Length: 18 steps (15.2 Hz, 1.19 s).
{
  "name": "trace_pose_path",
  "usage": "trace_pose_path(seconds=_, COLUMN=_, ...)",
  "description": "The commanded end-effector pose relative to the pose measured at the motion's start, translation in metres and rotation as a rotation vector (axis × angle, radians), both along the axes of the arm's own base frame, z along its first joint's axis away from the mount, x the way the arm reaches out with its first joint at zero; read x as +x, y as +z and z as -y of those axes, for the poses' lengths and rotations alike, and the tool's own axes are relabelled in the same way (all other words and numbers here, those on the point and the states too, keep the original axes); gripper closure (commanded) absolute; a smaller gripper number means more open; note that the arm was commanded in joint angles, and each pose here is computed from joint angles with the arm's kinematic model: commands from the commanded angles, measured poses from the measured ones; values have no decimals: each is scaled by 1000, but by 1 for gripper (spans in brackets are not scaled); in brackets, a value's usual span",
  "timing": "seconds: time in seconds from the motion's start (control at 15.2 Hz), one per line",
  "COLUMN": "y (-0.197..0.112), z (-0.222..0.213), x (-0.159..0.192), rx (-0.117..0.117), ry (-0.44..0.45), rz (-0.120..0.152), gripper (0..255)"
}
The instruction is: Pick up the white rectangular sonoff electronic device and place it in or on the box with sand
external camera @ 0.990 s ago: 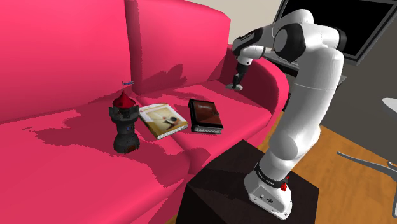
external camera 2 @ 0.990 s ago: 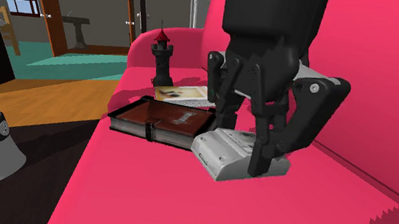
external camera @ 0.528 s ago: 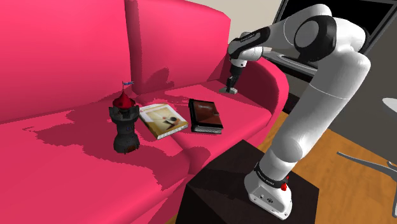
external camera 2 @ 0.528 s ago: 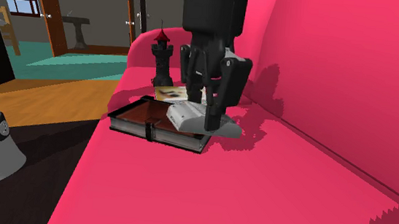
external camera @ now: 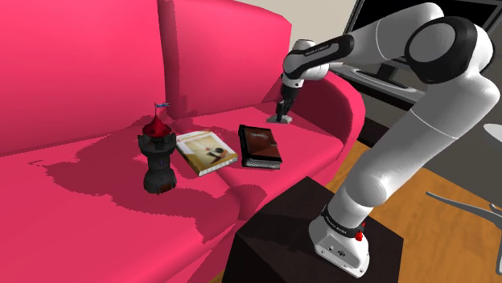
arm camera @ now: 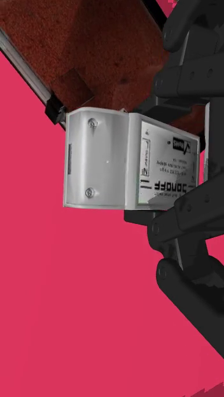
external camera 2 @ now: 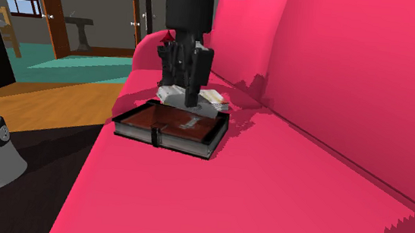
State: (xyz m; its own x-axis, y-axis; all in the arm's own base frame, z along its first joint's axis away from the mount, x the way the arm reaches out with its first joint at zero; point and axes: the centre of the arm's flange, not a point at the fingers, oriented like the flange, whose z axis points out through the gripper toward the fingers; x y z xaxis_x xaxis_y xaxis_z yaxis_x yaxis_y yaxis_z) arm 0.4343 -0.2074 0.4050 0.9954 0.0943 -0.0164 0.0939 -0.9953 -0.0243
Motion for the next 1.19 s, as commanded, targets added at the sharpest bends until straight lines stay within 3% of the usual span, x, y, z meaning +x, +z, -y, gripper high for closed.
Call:
trace_pose_path(seconds=0.0, y=-1, z=-26, x=-1, rx=0, ry=-2, rz=0, gripper=255)
trace_pose_path(seconds=0.53, y=0, z=-125, x=-5, rx=0, ry=-2, rz=0, gripper=255)
trace_pose_path(seconds=1.12, y=-48, z=-125, x=-5, rx=0, ry=-2, rz=0, gripper=255)
